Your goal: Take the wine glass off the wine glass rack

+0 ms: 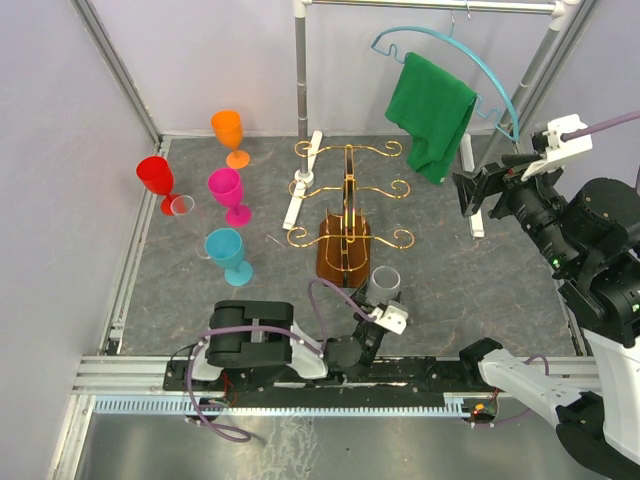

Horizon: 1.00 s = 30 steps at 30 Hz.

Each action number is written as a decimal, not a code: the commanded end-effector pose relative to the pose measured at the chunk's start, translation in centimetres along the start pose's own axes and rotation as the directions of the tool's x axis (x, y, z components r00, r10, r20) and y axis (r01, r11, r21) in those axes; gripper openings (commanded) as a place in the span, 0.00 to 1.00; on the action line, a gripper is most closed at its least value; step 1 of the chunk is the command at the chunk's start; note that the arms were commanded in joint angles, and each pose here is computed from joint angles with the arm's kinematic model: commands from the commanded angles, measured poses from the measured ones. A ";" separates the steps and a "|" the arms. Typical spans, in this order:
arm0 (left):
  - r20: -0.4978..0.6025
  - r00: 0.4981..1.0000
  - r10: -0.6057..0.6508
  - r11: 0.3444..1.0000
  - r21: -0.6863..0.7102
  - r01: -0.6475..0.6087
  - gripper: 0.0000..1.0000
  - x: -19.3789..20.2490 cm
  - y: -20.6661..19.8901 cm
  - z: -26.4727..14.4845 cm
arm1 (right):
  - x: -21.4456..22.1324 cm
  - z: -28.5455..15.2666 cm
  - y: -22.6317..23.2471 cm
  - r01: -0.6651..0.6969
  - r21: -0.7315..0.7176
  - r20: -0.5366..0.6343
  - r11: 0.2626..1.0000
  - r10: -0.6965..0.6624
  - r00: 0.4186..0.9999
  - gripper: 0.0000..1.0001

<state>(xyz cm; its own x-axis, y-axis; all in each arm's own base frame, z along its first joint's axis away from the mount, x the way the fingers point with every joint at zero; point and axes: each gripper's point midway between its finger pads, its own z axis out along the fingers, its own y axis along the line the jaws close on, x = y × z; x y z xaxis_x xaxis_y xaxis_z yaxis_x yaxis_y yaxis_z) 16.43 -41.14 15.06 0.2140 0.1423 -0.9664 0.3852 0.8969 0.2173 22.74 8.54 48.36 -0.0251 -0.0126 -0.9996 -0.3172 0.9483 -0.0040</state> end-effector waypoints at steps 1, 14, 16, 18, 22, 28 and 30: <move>0.105 0.955 -0.277 0.961 0.004 0.278 0.75 -3.6 -0.7 0.7 | -1.0 0.2 -0.3 -0.023 0.023 0.035 0.999 0.022 0.999 0.94; 0.096 0.956 -0.276 0.961 -0.005 0.278 0.99 -3.4 -0.8 0.4 | 0.1 0.3 -0.3 -0.004 0.018 0.005 1.000 0.003 1.000 0.95; 0.096 0.957 -0.275 0.961 -0.007 0.277 0.99 -3.8 -0.8 0.2 | 0.1 0.3 -0.3 0.003 0.020 0.003 1.000 -0.003 1.000 0.95; 0.097 0.955 -0.281 0.959 -0.001 0.283 0.99 -4.3 -0.8 -0.3 | 0.2 0.3 -0.3 0.007 0.020 0.003 1.000 -0.007 1.000 0.96; 0.089 0.956 -0.281 0.960 0.006 0.282 0.99 -5.5 -0.8 -1.8 | 0.3 0.2 -0.4 0.010 0.024 0.006 1.000 -0.010 1.000 0.96; 0.062 0.965 -0.256 0.966 -0.007 0.257 0.99 -7.4 0.2 -4.3 | 1.0 0.5 -0.2 -0.013 0.018 -0.009 1.000 0.013 1.000 0.96; 0.058 0.964 -0.259 0.966 0.001 0.259 0.99 -8.3 0.5 -5.2 | 1.2 0.7 0.0 -0.025 0.014 -0.019 1.000 0.025 0.999 0.96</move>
<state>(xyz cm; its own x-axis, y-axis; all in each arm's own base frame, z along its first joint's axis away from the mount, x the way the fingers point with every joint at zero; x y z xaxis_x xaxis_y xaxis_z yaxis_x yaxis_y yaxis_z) 11.07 -42.07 17.92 0.1996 0.0489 -0.9787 0.4597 0.8774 0.1376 23.15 8.61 46.45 -0.0707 -0.0274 -0.9971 -0.3087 0.9511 -0.0042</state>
